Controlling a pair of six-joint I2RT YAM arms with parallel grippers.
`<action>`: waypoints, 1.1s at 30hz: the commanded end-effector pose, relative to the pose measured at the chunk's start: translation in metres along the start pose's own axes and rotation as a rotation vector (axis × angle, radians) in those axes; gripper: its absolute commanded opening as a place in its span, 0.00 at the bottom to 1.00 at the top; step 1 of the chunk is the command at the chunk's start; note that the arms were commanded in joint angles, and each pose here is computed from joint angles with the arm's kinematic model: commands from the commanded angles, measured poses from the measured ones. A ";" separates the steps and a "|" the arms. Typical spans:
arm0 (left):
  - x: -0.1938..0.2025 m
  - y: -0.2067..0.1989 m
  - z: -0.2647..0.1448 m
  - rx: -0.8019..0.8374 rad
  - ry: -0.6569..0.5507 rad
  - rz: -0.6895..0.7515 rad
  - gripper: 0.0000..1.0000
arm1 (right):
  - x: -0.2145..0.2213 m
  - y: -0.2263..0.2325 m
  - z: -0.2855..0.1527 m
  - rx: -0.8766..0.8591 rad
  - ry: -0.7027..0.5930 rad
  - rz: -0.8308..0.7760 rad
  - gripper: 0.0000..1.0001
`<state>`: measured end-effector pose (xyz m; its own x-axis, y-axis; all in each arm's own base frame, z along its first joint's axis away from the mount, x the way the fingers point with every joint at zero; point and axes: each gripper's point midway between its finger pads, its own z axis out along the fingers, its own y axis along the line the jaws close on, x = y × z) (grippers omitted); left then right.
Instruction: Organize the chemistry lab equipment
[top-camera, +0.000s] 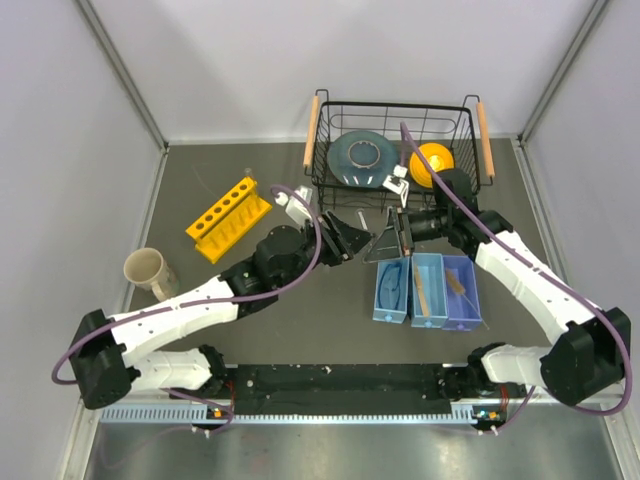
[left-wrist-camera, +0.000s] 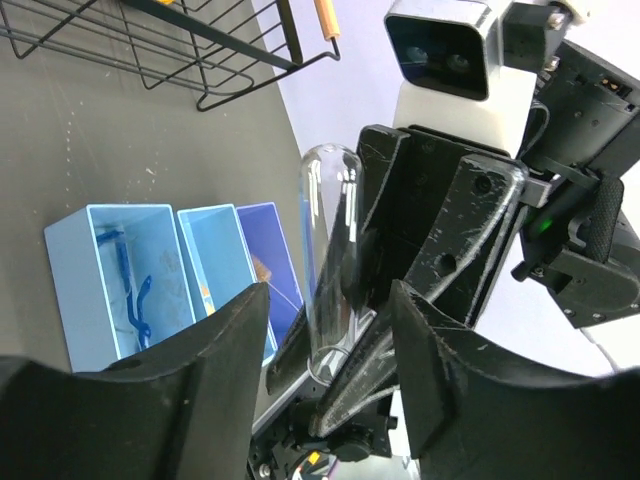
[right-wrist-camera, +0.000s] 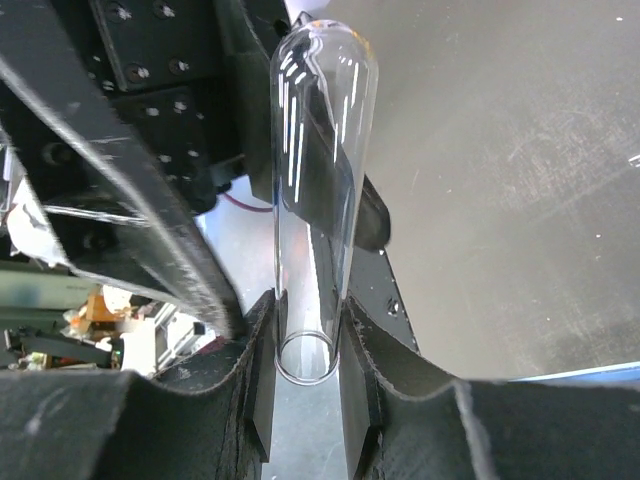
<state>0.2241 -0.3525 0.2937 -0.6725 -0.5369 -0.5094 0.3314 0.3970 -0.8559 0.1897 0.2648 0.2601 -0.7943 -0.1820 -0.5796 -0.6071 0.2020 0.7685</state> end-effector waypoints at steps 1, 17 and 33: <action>-0.013 -0.016 -0.016 0.052 -0.046 0.010 0.61 | -0.001 0.008 -0.004 -0.023 -0.019 -0.079 0.06; -0.034 -0.014 -0.056 0.159 0.105 0.115 0.96 | 0.028 0.003 -0.005 -0.002 0.039 -0.271 0.05; 0.006 -0.025 -0.045 0.296 0.453 0.117 0.83 | 0.048 0.004 -0.001 0.001 0.141 -0.417 0.06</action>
<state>0.1873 -0.3250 0.2980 -0.8365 -0.1380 -0.5303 0.4924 0.2352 -0.8380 0.1517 0.2515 0.2193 -0.5634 -0.3733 -0.7371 -0.8201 0.1442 0.5538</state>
